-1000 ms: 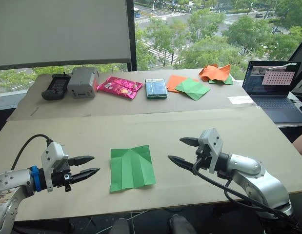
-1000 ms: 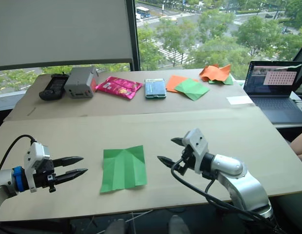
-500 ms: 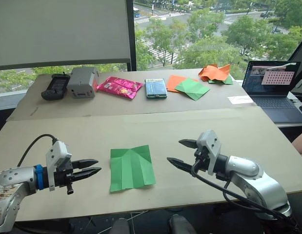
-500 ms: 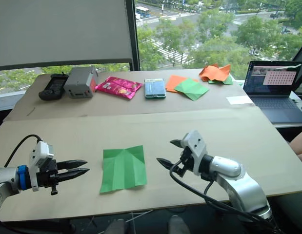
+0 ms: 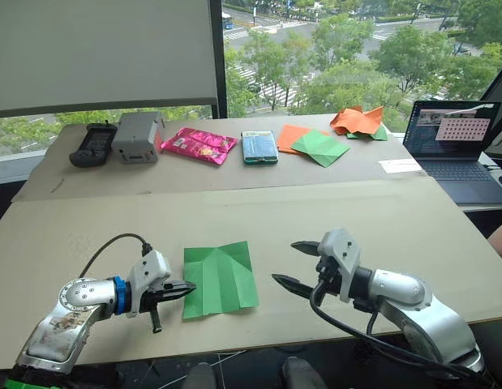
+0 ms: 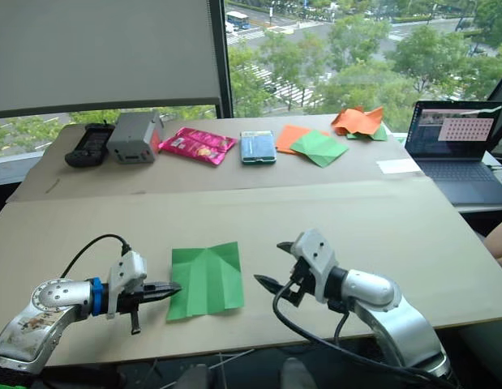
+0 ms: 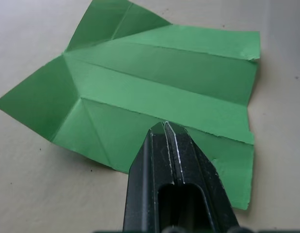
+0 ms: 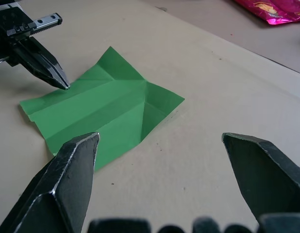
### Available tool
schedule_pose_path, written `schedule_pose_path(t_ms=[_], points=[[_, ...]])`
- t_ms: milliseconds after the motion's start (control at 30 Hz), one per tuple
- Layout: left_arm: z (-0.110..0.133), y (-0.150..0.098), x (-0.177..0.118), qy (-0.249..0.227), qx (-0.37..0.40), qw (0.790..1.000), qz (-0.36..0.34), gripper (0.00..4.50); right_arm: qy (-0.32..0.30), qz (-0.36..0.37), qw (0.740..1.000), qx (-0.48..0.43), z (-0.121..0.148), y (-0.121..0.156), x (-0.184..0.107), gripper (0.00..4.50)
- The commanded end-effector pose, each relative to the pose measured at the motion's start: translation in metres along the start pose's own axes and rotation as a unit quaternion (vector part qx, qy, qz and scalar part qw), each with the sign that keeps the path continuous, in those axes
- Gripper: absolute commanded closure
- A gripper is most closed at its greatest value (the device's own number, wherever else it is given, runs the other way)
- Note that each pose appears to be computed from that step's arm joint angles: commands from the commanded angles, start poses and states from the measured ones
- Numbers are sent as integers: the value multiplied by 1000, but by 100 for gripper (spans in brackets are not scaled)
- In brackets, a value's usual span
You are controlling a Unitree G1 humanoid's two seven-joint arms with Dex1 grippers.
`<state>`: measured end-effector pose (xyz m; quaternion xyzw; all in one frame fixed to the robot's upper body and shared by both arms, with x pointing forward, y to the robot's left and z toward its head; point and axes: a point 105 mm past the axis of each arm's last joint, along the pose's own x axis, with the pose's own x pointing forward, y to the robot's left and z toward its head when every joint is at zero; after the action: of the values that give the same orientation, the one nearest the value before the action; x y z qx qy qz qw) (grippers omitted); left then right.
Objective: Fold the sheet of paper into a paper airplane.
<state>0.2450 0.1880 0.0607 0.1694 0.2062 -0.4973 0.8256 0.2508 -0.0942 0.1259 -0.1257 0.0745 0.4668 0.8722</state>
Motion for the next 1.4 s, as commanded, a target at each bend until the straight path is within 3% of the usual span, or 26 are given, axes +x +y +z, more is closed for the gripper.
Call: schedule_pose_path(t_ms=[33, 367, 467, 667, 800, 833, 1067, 1400], points=[[-6, 0, 3, 26, 34, 999, -3, 448, -17, 16, 999, -24, 14, 12, 1, 0], [-15, -5, 9, 47, 53, 997, -16, 448, -7, 61, 998, -3, 9, 34, 5, 0], [-15, -9, 11, 46, 51, 997, -24, 450, -3, 92, 996, 16, 5, 46, 7, 82], [-16, -13, 13, 47, 48, 997, -29, 450, 1, 164, 985, 56, -4, 75, 10, 288], [-18, -14, 11, 58, 51, 996, -38, 450, 14, 173, 982, 81, -16, 81, 17, 429], [-18, -15, 11, 59, 53, 996, -39, 450, 16, 167, 982, 85, -20, 80, 19, 444], [-17, -13, 10, 62, 58, 995, -46, 450, 52, 146, 984, 81, -47, 86, 26, 444], [-15, -10, 10, 65, 68, 995, -46, 450, 45, 1, 990, 136, -80, 68, 34, 444]])
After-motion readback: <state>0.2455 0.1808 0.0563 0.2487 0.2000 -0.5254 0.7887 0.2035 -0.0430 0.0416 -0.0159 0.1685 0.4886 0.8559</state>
